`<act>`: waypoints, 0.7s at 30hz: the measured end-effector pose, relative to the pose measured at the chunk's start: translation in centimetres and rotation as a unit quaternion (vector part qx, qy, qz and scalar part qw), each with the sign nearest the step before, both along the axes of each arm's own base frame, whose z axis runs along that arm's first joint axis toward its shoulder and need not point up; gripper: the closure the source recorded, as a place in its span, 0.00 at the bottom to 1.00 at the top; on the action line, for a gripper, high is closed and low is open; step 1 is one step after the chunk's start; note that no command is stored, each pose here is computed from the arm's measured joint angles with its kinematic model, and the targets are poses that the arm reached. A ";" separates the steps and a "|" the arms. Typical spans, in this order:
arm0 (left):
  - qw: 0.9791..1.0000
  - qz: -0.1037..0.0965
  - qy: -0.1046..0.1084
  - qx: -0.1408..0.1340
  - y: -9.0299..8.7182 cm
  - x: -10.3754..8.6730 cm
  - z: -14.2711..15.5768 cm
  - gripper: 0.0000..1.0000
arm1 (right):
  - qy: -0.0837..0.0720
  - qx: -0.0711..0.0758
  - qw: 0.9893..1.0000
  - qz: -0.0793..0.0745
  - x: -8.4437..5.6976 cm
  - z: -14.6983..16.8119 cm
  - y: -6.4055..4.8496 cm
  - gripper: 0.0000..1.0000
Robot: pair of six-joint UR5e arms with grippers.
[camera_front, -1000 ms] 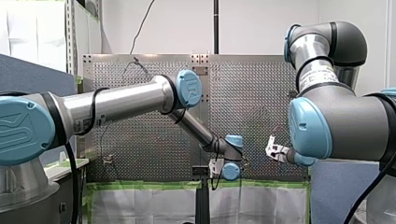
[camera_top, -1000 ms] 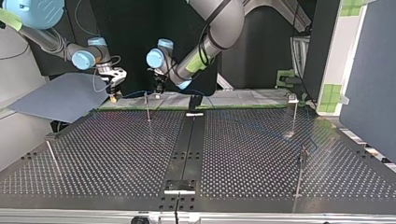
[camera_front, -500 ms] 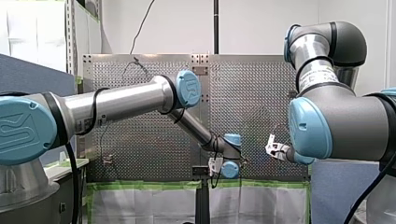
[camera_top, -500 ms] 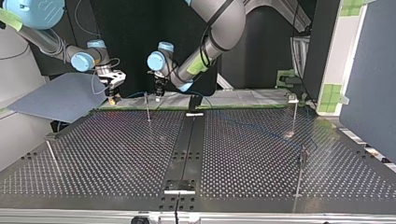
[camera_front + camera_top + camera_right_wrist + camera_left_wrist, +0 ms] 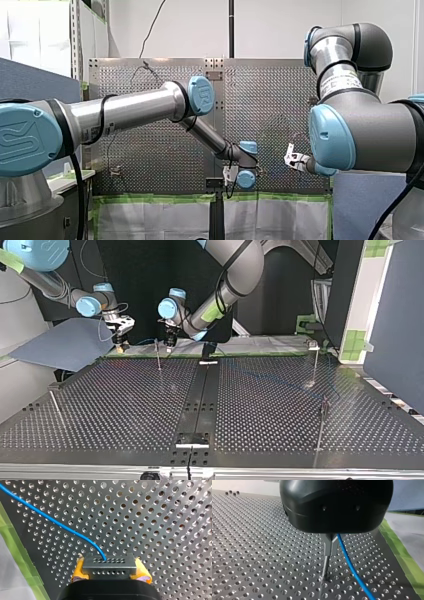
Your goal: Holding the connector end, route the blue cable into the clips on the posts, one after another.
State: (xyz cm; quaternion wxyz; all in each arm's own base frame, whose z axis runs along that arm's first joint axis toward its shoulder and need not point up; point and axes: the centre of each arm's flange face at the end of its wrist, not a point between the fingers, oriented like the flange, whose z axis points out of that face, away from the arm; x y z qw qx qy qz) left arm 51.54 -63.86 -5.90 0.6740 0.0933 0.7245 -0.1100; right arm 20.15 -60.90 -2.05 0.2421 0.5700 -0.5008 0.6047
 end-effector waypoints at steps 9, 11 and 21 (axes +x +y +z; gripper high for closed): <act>1.000 -0.014 0.008 0.005 0.2 -0.2 -1.6 1.00 | 0.000 0.000 1.000 0.001 0.1 0.0 0.0 1.00; 1.000 -0.020 0.009 0.004 0.1 -0.3 -1.8 1.00 | 0.000 0.000 1.000 0.001 0.2 0.0 0.1 1.00; 0.999 -0.025 0.010 -0.019 0.4 1.1 -1.3 1.00 | 0.000 0.000 1.000 0.004 0.4 0.0 0.2 1.00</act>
